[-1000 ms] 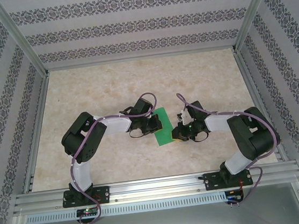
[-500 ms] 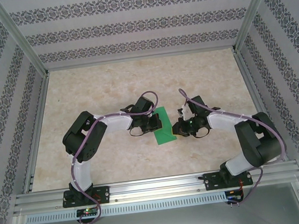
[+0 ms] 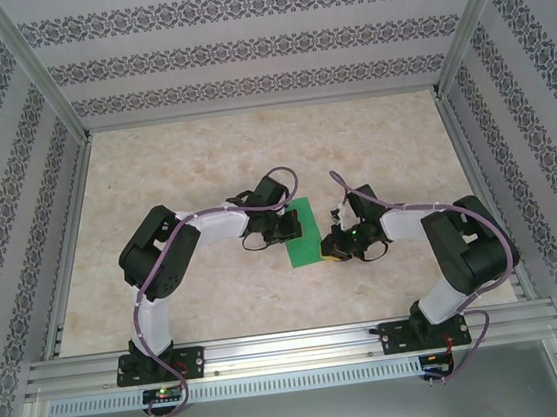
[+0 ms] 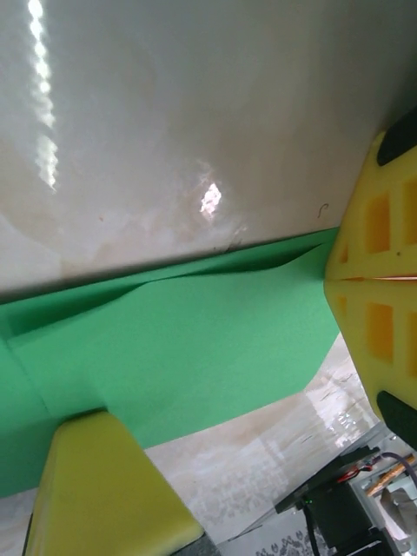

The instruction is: Fold a paper plane with a square sheet of paper (pick it up from the middle)

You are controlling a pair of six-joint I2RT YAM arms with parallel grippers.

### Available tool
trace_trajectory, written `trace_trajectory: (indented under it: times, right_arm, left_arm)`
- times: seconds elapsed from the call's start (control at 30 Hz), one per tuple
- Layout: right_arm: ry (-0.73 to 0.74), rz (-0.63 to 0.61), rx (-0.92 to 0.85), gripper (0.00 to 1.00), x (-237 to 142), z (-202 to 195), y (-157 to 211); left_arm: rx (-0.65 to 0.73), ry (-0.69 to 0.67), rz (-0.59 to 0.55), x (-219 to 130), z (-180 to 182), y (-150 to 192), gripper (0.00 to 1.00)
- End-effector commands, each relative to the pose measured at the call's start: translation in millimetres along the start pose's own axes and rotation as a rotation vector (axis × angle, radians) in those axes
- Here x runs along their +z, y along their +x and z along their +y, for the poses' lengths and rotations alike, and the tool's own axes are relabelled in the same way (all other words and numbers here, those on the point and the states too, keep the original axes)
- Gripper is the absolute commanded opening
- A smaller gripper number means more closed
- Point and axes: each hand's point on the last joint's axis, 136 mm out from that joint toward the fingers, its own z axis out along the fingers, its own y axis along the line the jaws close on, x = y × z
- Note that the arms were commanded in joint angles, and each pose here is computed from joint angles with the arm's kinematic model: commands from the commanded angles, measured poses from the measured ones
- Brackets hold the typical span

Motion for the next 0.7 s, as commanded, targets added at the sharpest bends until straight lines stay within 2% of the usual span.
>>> trace_trajectory:
  times: [0.0,0.17,0.23,0.43,0.67]
  right_arm:
    - [0.079,-0.014,0.07,0.08,13.2,-16.6,13.5]
    - [0.083,-0.072,0.117,0.08,16.7,-18.4,6.1]
    - [0.073,-0.091,0.124,0.08,16.3,-15.7,2.7]
    - [0.07,-0.091,0.122,0.08,19.3,-10.6,1.0]
    - [0.071,-0.092,0.13,0.08,22.8,-11.4,-0.7]
  left_arm:
    - [0.041,-0.035,-0.05,-17.3,-6.8,-13.1,0.14]
    - [0.019,0.052,-0.083,-35.5,-28.7,-14.0,0.22]
    - [-0.009,0.082,-0.077,-38.8,-31.1,-8.4,0.22]
    - [-0.028,0.152,-0.062,-39.0,-45.6,14.0,0.11]
    - [-0.067,0.155,-0.031,-9.8,-47.3,34.4,0.01]
